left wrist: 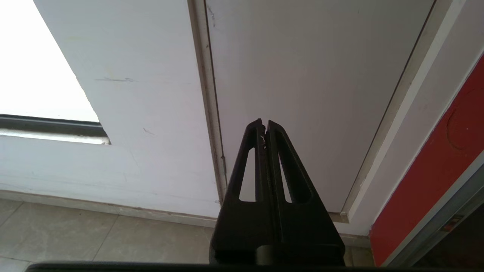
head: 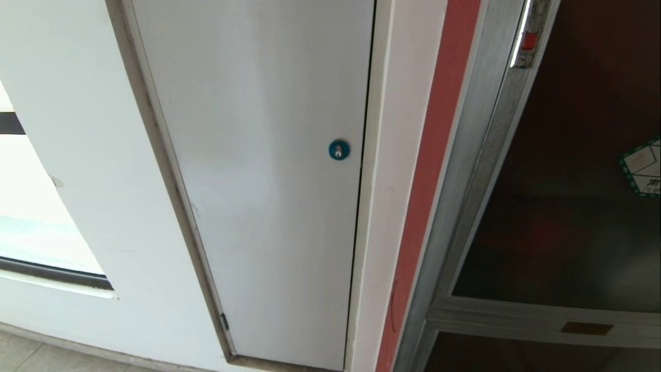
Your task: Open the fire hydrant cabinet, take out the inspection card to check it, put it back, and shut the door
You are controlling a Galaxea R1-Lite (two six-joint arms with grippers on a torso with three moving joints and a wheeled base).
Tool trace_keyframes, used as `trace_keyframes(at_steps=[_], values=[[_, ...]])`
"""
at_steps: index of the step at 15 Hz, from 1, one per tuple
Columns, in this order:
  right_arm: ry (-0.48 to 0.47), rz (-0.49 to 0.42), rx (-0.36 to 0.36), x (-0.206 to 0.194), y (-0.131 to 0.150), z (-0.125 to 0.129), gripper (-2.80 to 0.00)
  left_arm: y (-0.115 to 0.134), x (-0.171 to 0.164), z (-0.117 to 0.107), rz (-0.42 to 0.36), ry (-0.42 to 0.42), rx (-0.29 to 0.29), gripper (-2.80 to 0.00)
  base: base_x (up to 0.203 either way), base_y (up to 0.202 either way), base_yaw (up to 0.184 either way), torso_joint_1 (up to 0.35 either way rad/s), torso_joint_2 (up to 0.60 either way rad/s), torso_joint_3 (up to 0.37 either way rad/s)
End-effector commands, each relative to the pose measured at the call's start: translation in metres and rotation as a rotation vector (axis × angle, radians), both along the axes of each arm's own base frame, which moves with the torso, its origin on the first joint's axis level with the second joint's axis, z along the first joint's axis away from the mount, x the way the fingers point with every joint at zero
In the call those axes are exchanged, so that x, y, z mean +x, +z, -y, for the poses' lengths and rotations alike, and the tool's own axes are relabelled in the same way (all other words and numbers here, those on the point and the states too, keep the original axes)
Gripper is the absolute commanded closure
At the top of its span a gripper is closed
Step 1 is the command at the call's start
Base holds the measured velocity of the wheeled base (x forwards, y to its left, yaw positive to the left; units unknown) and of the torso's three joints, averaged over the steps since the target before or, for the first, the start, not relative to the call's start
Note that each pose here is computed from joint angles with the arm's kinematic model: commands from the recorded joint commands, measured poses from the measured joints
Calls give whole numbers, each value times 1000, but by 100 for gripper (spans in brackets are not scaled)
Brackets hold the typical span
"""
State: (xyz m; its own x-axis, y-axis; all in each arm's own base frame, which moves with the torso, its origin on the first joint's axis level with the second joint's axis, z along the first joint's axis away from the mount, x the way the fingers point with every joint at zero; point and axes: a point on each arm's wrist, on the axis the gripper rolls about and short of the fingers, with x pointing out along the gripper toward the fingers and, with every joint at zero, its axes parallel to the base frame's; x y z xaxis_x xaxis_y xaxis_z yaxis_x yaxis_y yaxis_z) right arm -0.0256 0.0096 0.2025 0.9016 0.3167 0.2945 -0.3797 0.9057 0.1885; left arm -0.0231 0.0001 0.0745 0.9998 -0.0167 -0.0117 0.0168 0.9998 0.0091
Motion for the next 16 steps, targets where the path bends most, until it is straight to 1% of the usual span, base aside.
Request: trace_keyframes(at_steps=[1, 2, 3, 5, 6, 8, 10, 13, 16], values=[[6, -78, -12, 10, -27, 0, 0, 0, 0, 0, -2, 0, 0, 0, 0, 0, 0, 0, 0, 0], [3, -95, -26, 14, -39, 1, 0, 0, 0, 0, -1, 0, 0, 0, 0, 0, 0, 0, 0, 0], [-1, -90, -34, 18, -50, 1, 0, 0, 0, 0, -1, 0, 0, 0, 0, 0, 0, 0, 0, 0], [-8, -57, -48, 21, -64, 1, 0, 0, 0, 0, -2, 0, 0, 0, 0, 0, 0, 0, 0, 0], [-11, -56, -59, 22, -67, 1, 0, 0, 0, 0, -1, 0, 0, 0, 0, 0, 0, 0, 0, 0], [-10, -76, -56, 22, -71, 1, 0, 0, 0, 0, -1, 0, 0, 0, 0, 0, 0, 0, 0, 0], [-1, -108, -61, 22, -74, 1, 0, 0, 0, 0, -1, 0, 0, 0, 0, 0, 0, 0, 0, 0], [63, -139, -74, 18, -79, 1, 0, 0, 0, 0, -1, 0, 0, 0, 0, 0, 0, 0, 0, 0], [69, -102, -75, 8, -87, 1, 0, 0, 0, 0, -2, 0, 0, 0, 0, 0, 0, 0, 0, 0]])
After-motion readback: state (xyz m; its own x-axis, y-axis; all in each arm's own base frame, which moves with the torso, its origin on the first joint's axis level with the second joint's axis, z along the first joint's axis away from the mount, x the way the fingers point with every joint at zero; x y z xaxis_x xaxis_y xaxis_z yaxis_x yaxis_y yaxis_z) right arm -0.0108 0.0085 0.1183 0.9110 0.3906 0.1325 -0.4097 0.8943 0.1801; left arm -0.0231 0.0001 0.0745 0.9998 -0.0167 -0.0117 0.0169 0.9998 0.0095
